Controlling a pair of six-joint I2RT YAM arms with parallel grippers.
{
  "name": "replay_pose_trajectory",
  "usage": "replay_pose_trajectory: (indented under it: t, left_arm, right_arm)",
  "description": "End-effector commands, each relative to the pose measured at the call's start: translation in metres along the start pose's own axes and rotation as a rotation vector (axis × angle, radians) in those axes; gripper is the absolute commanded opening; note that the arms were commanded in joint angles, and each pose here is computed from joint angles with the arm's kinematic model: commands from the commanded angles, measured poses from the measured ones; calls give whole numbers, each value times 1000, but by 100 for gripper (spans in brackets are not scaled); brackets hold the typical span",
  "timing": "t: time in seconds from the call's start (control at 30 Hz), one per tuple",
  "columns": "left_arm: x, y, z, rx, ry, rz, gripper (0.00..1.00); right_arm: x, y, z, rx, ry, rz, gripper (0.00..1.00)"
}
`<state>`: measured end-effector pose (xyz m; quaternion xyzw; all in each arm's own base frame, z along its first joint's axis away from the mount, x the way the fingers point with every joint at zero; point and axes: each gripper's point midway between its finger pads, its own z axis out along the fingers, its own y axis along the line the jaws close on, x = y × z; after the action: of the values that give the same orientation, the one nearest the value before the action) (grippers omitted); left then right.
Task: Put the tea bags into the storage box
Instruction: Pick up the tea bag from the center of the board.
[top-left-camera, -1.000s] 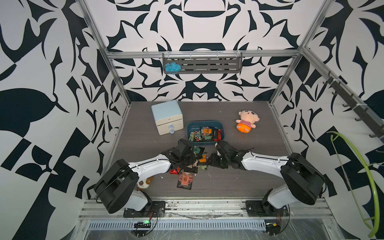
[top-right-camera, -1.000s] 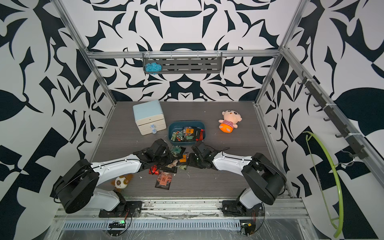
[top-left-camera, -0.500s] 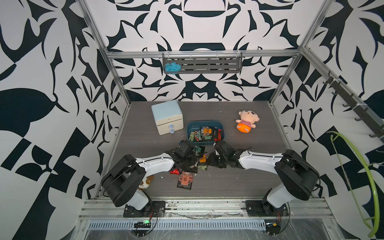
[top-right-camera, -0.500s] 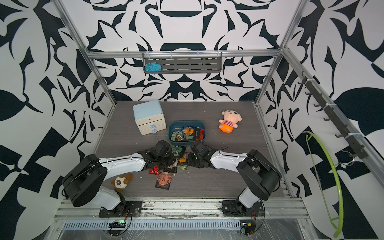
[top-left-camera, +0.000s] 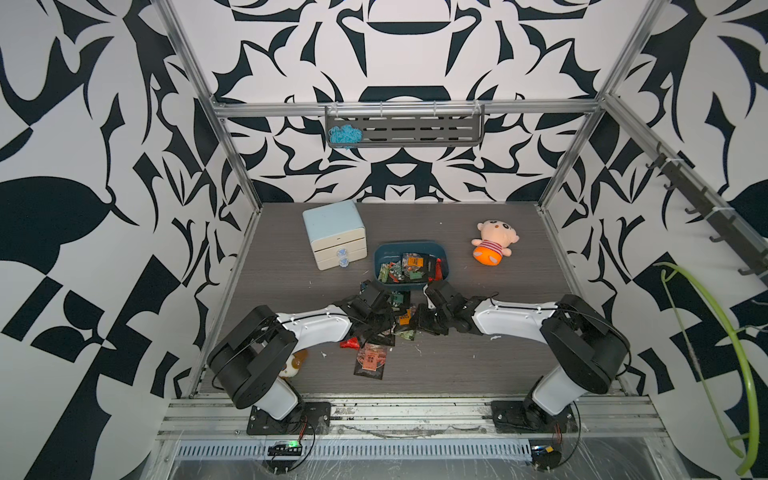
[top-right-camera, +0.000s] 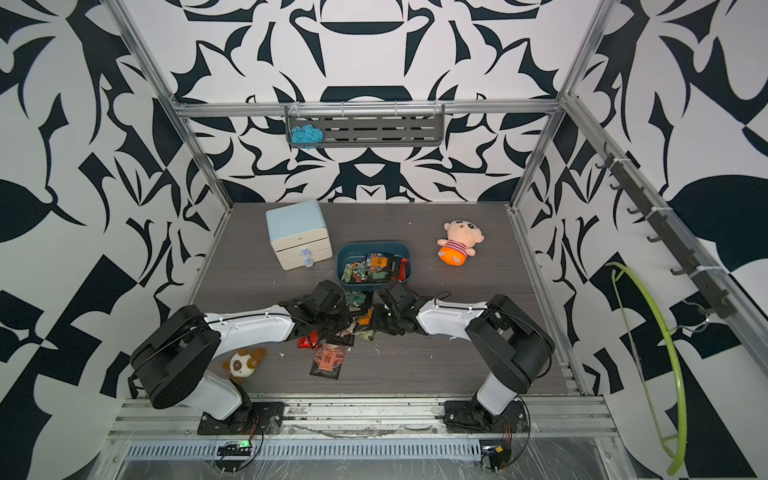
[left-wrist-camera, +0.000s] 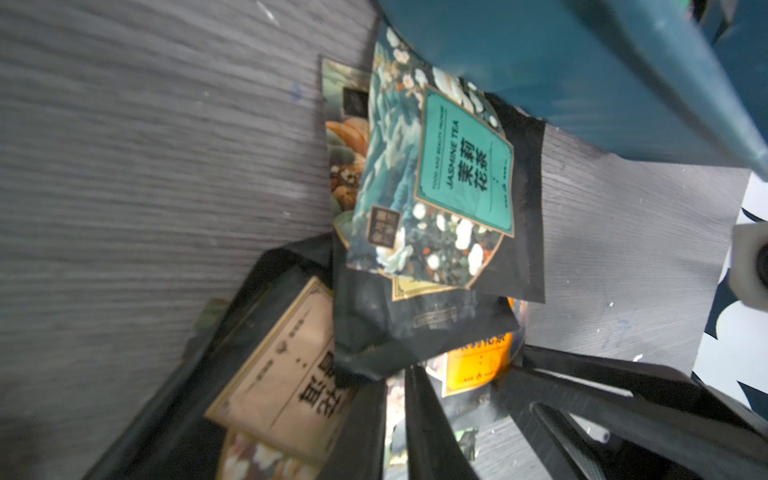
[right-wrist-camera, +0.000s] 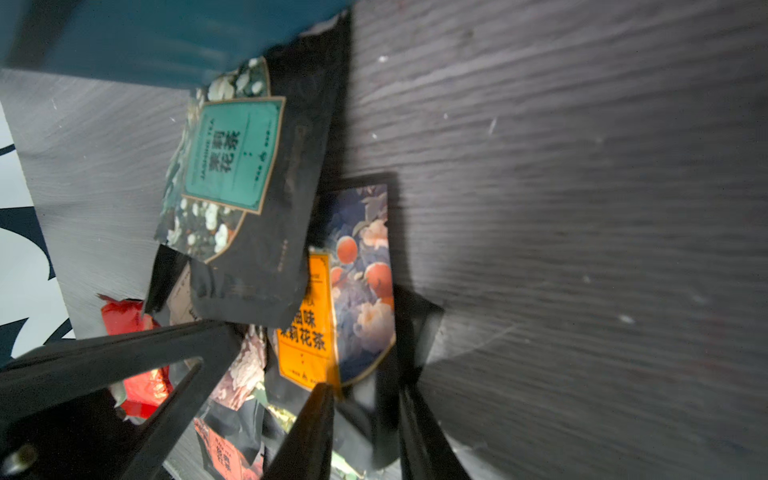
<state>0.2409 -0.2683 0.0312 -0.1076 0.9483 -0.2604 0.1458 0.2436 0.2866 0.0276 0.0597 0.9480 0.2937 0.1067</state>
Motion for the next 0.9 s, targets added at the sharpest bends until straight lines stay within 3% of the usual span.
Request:
replay_pose_trajectory:
  t: [0.0, 0.27, 0.37, 0.53, 0.87]
  left_arm:
    - [3, 7, 4, -38, 12, 1, 15]
    - [5, 8, 4, -48, 11, 3, 14]
    - [6, 4, 2, -43, 12, 10, 14]
    - [3, -2, -9, -32, -13, 23, 13]
    - [-14, 0, -41, -72, -110, 44, 13]
  right_arm:
    - [-12, 29, -7, -82, -33, -10, 28]
    - [-14, 34, -1, -95, -24, -14, 21]
    - [-14, 36, 1, -98, -16, -19, 10]
    - [-11, 30, -1, -78, -13, -21, 1]
    - [7, -9, -53, 118, -7, -77, 0]
